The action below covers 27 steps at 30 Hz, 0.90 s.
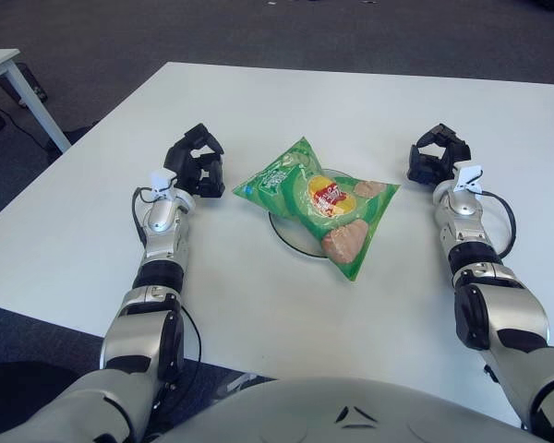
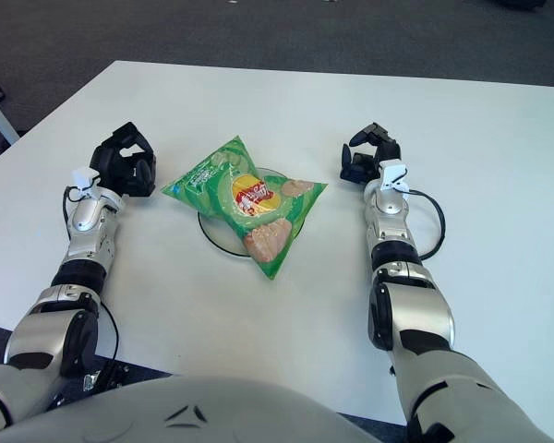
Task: Put the snack into the plate.
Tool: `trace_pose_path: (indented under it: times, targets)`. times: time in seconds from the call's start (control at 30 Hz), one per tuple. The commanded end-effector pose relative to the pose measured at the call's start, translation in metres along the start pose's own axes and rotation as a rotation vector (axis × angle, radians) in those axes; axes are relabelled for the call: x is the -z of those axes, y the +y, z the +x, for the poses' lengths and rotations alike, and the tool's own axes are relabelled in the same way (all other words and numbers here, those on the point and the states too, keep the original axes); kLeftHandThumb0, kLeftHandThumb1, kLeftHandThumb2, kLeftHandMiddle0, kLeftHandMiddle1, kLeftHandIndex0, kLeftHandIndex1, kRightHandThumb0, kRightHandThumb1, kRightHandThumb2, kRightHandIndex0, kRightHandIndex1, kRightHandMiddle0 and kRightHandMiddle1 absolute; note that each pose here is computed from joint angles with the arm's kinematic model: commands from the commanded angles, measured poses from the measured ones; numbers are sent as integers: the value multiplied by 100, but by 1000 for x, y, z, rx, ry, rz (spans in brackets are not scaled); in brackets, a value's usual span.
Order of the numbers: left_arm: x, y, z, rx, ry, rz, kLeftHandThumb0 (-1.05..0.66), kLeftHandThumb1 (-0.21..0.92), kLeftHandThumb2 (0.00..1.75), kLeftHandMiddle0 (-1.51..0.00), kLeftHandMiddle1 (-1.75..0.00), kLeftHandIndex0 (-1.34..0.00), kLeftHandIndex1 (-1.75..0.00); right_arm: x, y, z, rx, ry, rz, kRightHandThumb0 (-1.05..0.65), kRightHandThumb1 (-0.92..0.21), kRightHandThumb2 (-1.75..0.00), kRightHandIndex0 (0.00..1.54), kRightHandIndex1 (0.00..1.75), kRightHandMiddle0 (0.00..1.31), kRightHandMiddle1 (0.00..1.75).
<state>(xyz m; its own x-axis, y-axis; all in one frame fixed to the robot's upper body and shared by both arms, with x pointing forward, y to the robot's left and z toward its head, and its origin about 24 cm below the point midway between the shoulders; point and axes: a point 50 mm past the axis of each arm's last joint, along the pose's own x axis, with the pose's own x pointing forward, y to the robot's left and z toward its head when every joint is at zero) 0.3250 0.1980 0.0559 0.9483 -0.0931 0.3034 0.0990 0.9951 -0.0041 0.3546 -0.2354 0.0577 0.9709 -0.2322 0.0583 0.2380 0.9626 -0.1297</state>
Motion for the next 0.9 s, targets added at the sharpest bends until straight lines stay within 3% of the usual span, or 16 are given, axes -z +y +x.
trace_pose_path:
  times: [0.0,0.87]
  targets:
    - [52,-11,-51,-64,221,-98,-50,25,139,-133,-175,-66,-175,39,9,-19,-21,180,9,-46,-36,-126,129,175,58,175]
    - [49,-8,-44,-64,211,-87,-51,24,141,-133,-175,-68,-175,37,9,-16,-15,179,1,-45,-42,-119,124,175,53,175]
